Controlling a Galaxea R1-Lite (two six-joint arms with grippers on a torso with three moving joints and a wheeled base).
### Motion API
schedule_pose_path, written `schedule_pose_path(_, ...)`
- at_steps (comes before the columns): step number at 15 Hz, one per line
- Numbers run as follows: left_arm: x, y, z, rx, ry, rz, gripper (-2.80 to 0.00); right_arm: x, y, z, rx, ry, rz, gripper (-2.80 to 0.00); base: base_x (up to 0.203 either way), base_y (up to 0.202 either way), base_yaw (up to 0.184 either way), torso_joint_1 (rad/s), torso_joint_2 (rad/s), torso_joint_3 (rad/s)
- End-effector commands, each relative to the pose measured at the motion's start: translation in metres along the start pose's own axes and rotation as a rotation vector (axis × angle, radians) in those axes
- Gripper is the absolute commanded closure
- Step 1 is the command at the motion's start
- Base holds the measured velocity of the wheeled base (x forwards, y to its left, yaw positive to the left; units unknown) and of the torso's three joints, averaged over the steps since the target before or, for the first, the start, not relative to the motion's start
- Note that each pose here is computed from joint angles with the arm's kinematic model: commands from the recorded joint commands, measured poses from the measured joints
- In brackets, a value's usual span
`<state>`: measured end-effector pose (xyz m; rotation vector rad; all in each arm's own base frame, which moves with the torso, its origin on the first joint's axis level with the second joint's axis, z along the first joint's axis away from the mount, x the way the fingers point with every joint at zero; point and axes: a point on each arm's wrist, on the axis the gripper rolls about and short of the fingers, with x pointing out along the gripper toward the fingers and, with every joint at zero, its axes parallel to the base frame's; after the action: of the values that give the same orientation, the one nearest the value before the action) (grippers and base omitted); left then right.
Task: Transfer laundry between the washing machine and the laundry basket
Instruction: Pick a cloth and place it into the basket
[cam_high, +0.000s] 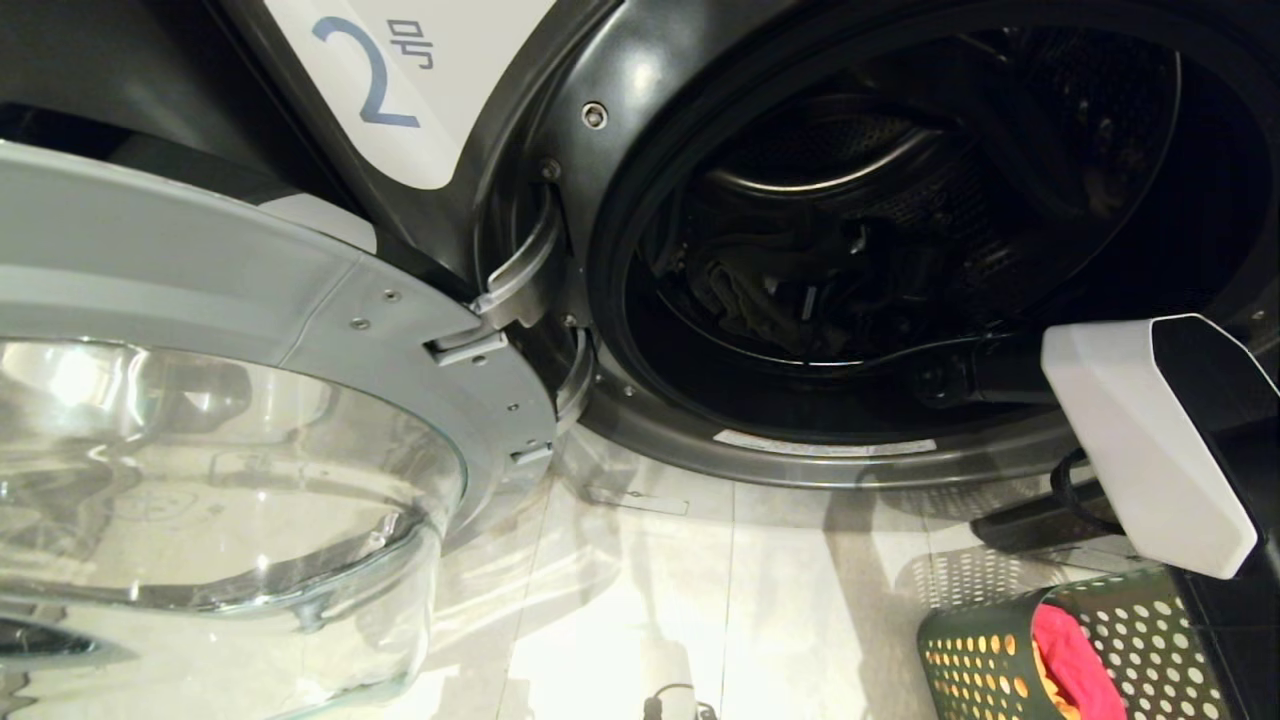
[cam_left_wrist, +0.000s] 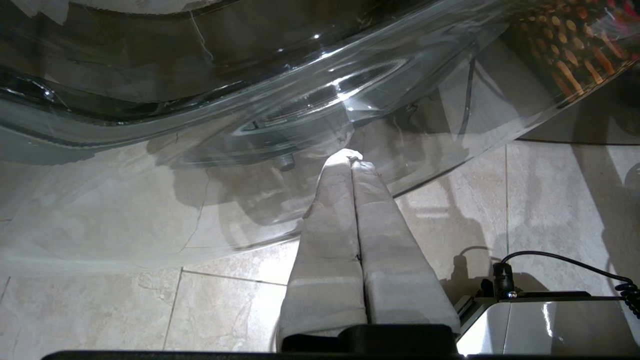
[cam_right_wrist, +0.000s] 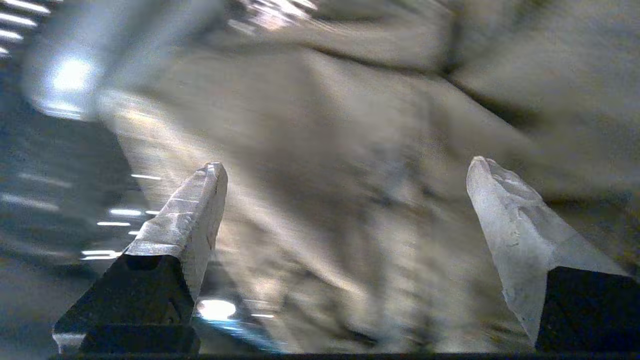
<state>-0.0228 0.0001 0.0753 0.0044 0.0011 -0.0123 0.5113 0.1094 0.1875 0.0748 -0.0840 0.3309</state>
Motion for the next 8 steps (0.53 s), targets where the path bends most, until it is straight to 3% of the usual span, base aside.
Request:
schedule_pose_path(1, 0.0, 0.0, 0.0, 0.0, 0.0, 0.0, 0.0, -0.002, 0.018, 0.014, 0.0, -0.027, 0.059, -2.8, 0.0, 0.0, 0.0, 0.0, 0.0, 0.0)
schedule_pose_path(3, 0.0, 0.0, 0.0, 0.0, 0.0, 0.0, 0.0, -0.005, 0.028, 0.024, 0.0, -0.043, 0.072, -2.8, 0.0, 0.0, 0.0, 0.0, 0.0, 0.0)
schedule_pose_path(6, 0.0, 0.0, 0.0, 0.0, 0.0, 0.0, 0.0, -0.022, 0.05, 0.068, 0.001, -0.092, 0.066, -2.8, 0.0, 0.0, 0.0, 0.0, 0.0, 0.0)
schedule_pose_path(8, 0.0, 0.0, 0.0, 0.0, 0.0, 0.0, 0.0, -0.034, 0.073, 0.088, -0.001, -0.078, 0.037, -2.8, 0.0, 0.0, 0.0, 0.0, 0.0, 0.0)
